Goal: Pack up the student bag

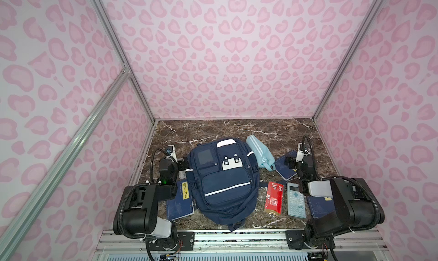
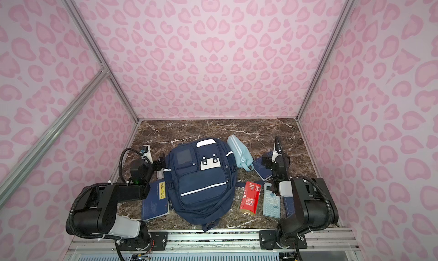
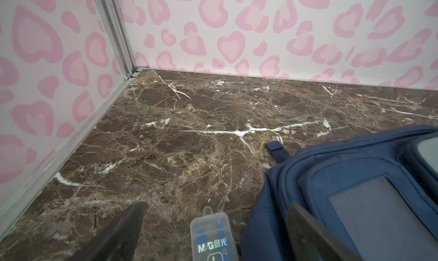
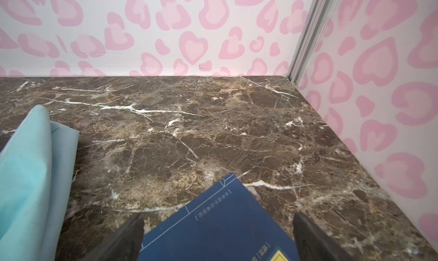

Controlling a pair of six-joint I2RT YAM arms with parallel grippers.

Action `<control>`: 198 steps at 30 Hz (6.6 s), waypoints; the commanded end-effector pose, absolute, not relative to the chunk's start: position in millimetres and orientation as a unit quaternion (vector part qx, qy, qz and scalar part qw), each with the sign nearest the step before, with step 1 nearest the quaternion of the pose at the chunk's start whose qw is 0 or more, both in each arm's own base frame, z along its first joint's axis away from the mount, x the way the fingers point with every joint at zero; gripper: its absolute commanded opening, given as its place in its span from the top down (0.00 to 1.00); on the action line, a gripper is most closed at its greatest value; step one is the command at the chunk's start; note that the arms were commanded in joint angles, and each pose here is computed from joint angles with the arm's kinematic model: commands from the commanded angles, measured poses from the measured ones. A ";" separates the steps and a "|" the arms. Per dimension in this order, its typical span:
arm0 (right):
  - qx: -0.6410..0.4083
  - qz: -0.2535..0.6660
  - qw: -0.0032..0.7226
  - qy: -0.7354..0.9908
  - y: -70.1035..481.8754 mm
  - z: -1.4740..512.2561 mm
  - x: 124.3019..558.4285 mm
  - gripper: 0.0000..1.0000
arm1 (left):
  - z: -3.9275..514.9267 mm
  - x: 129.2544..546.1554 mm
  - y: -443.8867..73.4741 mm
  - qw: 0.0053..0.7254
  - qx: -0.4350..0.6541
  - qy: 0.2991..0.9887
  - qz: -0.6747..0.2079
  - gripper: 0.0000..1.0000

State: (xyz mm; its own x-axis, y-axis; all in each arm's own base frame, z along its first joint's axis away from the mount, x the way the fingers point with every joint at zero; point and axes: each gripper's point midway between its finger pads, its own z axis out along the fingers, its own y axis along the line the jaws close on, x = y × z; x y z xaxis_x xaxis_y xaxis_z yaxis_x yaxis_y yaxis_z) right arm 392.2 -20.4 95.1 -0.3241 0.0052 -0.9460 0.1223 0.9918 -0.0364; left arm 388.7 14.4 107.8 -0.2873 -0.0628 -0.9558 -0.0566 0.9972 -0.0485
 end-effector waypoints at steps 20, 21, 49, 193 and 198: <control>0.045 -0.050 0.584 0.809 -22.4 97.0 392.4 0.01 | 116.4 389.1 15.3 0.611 -0.036 0.791 0.000 0.03; 0.045 -0.051 0.584 0.809 -22.5 97.2 392.4 0.01 | 116.1 389.7 15.3 0.610 -0.036 0.792 0.000 0.03; -0.062 0.176 0.478 0.858 121.0 179.3 423.2 0.01 | 227.0 325.0 -84.3 0.523 -0.158 0.786 -0.288 0.02; -0.597 0.027 0.258 0.759 286.5 36.2 325.2 0.39 | 104.7 248.4 -150.6 0.391 -0.079 0.863 -0.311 0.11; -0.615 0.018 0.222 0.756 290.6 21.8 323.2 0.56 | 100.6 246.7 -153.4 0.386 -0.073 0.864 -0.315 0.15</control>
State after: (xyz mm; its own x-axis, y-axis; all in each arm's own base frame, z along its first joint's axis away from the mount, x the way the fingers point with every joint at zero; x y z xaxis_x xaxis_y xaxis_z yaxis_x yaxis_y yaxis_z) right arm 333.5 291.2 32.2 -0.1557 -0.9047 -0.3965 -0.9133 0.2848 -0.2912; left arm 242.1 -149.5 92.4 -0.7107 -0.3516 -0.6094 0.0981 0.8082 -0.5807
